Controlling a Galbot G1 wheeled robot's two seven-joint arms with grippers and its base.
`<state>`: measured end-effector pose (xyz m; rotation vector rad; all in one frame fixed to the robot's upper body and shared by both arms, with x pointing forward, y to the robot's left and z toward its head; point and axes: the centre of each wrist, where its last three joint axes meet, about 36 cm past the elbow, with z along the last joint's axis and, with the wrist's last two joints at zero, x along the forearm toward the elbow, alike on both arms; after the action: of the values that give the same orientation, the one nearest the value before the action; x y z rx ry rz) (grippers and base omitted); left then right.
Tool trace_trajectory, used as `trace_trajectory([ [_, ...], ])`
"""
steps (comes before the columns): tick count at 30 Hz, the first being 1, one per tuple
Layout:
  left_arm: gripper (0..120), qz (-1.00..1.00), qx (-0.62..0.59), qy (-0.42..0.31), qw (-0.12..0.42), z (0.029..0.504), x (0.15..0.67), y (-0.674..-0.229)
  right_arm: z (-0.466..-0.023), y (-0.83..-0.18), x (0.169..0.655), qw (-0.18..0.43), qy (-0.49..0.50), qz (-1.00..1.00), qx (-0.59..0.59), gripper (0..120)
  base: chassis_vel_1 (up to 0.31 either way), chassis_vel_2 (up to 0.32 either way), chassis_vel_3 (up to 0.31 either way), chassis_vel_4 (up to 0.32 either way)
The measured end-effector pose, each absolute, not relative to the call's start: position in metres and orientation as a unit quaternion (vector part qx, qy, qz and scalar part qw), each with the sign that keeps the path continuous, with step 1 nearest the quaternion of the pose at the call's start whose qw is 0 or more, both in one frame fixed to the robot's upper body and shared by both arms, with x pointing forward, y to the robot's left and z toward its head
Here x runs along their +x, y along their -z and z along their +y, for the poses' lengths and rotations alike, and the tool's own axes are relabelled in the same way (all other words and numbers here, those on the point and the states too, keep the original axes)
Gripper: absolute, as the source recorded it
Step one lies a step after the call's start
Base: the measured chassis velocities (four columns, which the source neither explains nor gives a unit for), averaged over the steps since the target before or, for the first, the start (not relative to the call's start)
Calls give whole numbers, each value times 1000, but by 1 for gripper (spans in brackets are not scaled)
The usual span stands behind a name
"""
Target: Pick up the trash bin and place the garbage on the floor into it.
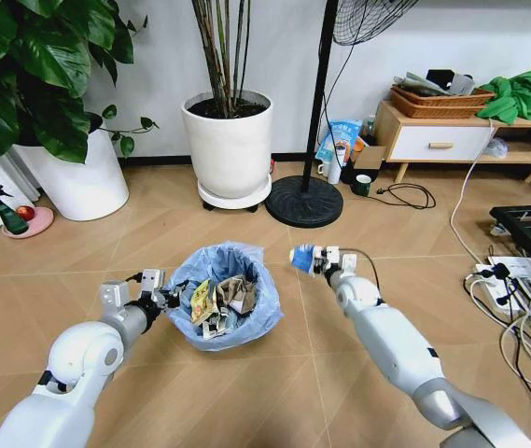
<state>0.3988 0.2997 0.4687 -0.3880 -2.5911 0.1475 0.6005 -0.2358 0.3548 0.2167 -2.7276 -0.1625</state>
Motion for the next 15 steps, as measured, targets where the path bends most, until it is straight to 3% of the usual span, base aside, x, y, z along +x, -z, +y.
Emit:
trace_trajectory([
  [11,0,-955,-141,-54,256,301,399,-469,-227,-483,585,101,97,-974,177,0,0,0,0,0],
  [15,0,-955,-140,-55,257,302,400,-468,-225,-540,557,70,95,-963,244,0,0,0,0,0],
])
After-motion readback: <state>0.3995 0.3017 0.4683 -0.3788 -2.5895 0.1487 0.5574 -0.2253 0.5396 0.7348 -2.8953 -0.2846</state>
